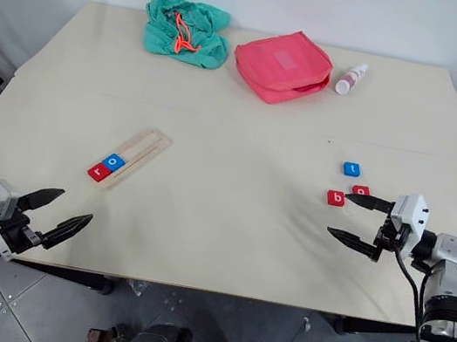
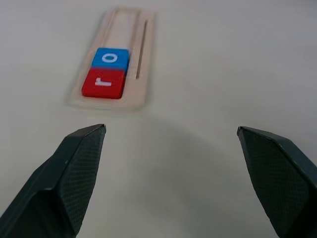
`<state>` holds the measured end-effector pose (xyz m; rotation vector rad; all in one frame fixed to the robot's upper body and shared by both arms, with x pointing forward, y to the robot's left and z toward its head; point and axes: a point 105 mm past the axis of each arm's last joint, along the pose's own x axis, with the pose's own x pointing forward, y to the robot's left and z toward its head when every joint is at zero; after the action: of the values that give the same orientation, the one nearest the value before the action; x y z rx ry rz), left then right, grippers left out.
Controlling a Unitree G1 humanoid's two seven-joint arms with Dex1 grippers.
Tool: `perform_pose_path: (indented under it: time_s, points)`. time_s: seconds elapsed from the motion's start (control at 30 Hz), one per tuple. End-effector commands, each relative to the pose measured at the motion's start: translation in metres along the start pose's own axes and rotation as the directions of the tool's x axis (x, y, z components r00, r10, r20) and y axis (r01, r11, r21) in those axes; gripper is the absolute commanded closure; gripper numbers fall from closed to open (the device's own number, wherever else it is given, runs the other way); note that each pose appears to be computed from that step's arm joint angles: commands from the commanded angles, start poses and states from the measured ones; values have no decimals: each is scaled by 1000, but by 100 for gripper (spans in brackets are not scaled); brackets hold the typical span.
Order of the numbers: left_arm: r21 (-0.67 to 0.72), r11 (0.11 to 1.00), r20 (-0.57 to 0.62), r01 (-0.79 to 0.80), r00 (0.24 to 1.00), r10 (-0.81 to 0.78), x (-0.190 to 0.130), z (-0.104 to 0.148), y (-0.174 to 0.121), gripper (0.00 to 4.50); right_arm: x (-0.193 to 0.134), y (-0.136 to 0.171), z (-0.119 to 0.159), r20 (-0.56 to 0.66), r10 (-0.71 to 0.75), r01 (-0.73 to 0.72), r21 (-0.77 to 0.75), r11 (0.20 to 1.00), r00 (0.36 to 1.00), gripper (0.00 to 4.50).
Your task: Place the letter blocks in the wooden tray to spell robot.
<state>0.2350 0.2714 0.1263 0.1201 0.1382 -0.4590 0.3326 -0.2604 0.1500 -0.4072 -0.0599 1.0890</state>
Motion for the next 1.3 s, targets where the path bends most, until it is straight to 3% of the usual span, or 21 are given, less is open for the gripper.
perform_pose_path:
  time_s: [0.03, 0.23, 0.57, 1.0, 1.23, 1.3]
  points:
    - [30, 999, -26, -20, 999, 21, 6, 11, 8, 0, 5, 5, 12, 33, 84, -83, -34, 996, 996, 2]
    - [73, 996, -12, -56, 998, 57, 52, 25, 26, 0, 14, 11, 19, 63, 134, -131, -50, 990, 989, 2]
    - [75, 995, -96, -58, 993, 66, 90, 26, 40, 0, 8, 15, 19, 68, 129, -126, -53, 991, 989, 2]
    - [82, 996, -243, -27, 969, 46, 100, 20, 46, 0, 3, 18, 16, 69, 113, -110, -51, 993, 991, 2]
    - [78, 997, -376, 6, 926, 23, 97, 3, 45, 0, 4, 18, 16, 70, 111, -108, -50, 993, 991, 2]
    - [109, 994, -368, -20, 928, 59, 97, 2, 49, 37, 5, 17, 16, 68, 111, -107, -52, 993, 992, 0]
